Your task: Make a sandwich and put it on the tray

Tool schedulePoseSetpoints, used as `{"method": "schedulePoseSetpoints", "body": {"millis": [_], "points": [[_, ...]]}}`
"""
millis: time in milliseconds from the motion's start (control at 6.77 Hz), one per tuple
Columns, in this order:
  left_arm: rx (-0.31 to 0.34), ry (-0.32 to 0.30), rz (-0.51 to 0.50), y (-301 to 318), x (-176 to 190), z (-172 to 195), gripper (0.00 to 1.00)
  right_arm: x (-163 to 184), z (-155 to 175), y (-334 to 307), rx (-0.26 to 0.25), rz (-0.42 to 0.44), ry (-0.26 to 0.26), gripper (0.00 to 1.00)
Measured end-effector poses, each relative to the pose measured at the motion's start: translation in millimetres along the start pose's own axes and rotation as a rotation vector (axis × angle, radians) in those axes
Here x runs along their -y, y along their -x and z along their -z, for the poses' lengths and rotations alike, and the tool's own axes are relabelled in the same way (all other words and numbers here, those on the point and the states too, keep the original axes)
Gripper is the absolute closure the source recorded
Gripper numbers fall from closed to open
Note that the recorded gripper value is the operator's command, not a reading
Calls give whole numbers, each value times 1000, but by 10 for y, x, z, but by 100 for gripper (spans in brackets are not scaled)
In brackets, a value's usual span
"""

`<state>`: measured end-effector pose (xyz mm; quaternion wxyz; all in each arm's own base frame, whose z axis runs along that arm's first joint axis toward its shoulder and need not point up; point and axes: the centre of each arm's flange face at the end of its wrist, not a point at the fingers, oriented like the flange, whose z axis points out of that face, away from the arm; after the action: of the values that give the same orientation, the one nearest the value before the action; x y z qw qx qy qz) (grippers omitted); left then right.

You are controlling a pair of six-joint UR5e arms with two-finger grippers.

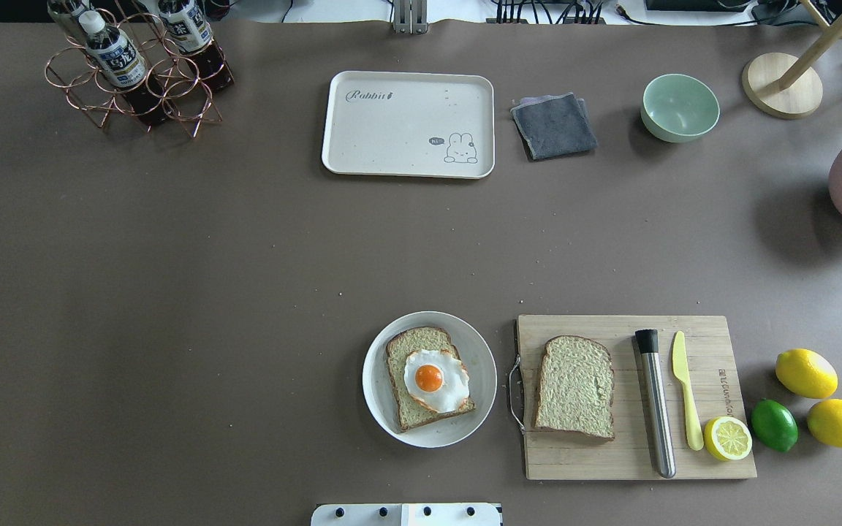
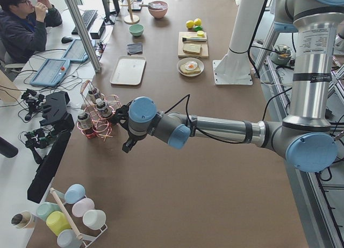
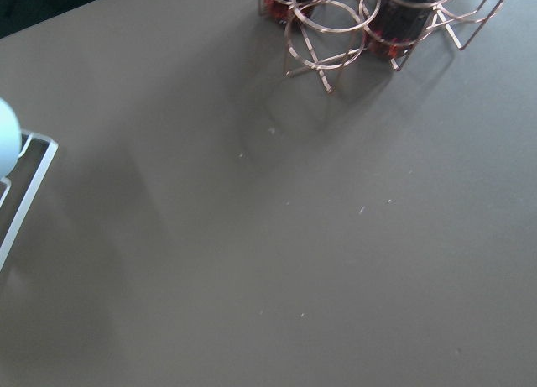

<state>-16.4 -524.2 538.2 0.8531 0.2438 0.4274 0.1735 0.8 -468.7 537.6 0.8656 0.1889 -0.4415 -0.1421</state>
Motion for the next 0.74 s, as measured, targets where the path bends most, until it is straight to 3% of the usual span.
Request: {"method": "schedulePoseSetpoints", "body": {"millis": [295, 738], "points": [[-56, 22, 144, -752, 469, -407, 1, 356, -245, 748, 41, -88, 12, 0], [-69, 7, 361, -2226, 791, -882, 1, 460, -656, 2041, -16, -287, 0, 0]]}}
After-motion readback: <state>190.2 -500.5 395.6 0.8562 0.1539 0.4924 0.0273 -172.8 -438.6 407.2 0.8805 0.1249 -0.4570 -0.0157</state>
